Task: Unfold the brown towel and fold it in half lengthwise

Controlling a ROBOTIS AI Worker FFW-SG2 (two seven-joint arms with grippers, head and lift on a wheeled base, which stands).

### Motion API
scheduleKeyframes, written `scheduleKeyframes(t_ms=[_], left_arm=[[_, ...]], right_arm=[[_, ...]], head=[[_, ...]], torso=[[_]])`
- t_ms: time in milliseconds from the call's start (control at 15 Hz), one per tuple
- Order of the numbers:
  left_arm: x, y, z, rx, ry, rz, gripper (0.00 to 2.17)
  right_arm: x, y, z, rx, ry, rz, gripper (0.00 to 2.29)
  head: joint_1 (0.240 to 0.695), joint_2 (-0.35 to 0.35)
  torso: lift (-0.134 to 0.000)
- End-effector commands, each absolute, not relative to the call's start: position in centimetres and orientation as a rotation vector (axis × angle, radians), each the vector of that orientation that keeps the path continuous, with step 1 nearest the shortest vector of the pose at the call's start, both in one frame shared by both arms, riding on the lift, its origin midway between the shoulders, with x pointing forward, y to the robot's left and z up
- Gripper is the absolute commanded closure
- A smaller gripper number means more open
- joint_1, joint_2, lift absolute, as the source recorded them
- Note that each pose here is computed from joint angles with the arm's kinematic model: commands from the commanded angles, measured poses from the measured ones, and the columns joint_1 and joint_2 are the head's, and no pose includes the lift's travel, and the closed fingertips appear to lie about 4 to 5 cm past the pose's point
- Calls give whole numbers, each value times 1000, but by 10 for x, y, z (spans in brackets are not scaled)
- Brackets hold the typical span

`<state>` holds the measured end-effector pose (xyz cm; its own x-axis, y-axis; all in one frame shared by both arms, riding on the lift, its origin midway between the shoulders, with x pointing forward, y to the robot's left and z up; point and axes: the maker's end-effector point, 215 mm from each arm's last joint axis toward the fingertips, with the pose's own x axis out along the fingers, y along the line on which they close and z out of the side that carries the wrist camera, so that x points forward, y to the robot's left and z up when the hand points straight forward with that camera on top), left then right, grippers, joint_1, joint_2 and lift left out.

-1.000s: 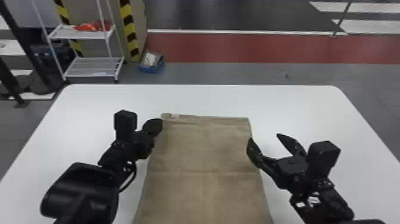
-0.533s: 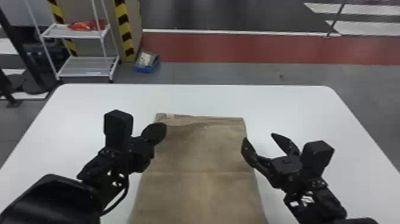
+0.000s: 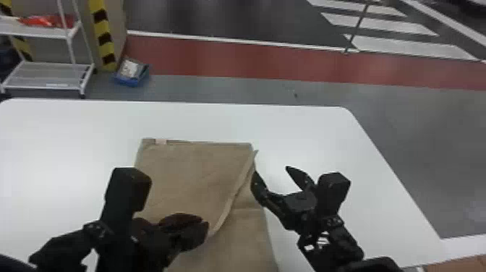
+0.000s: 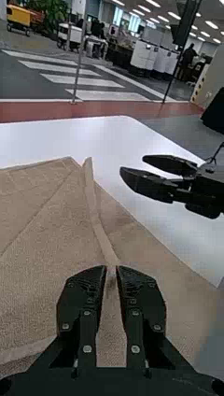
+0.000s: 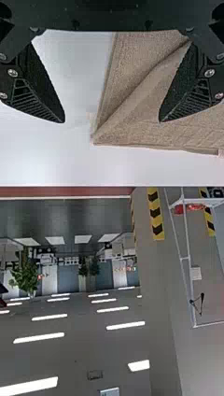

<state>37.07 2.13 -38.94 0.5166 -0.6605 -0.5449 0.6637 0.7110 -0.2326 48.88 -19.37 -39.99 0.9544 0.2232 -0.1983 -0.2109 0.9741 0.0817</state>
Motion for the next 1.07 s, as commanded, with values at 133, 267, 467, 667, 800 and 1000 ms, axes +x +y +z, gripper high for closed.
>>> scheduleKeyframes(t_ms=[133, 267, 467, 667, 800, 1000], left_arm=[[426, 51, -347, 4, 423, -679, 26], [461, 84, -326, 19, 279, -552, 29], [497, 127, -293, 33, 32, -401, 83], [518, 145, -299, 30, -31, -347, 83], [528, 149, -306, 31, -24, -331, 87], [535, 150, -307, 30, -30, -318, 87]], right_arm=[[479, -195, -407, 68, 225, 218, 151], [472, -186, -411, 74, 236, 233, 161], [452, -149, -410, 90, 240, 297, 208], [422, -96, -396, 115, 221, 395, 221], [399, -69, -397, 106, 226, 457, 228], [375, -55, -406, 85, 222, 498, 286]], head=[[695, -212], [695, -187], [695, -95], [695, -18], [695, 49], [695, 93]], torso=[[-125], [-125], [-125], [-125], [-125], [-125]])
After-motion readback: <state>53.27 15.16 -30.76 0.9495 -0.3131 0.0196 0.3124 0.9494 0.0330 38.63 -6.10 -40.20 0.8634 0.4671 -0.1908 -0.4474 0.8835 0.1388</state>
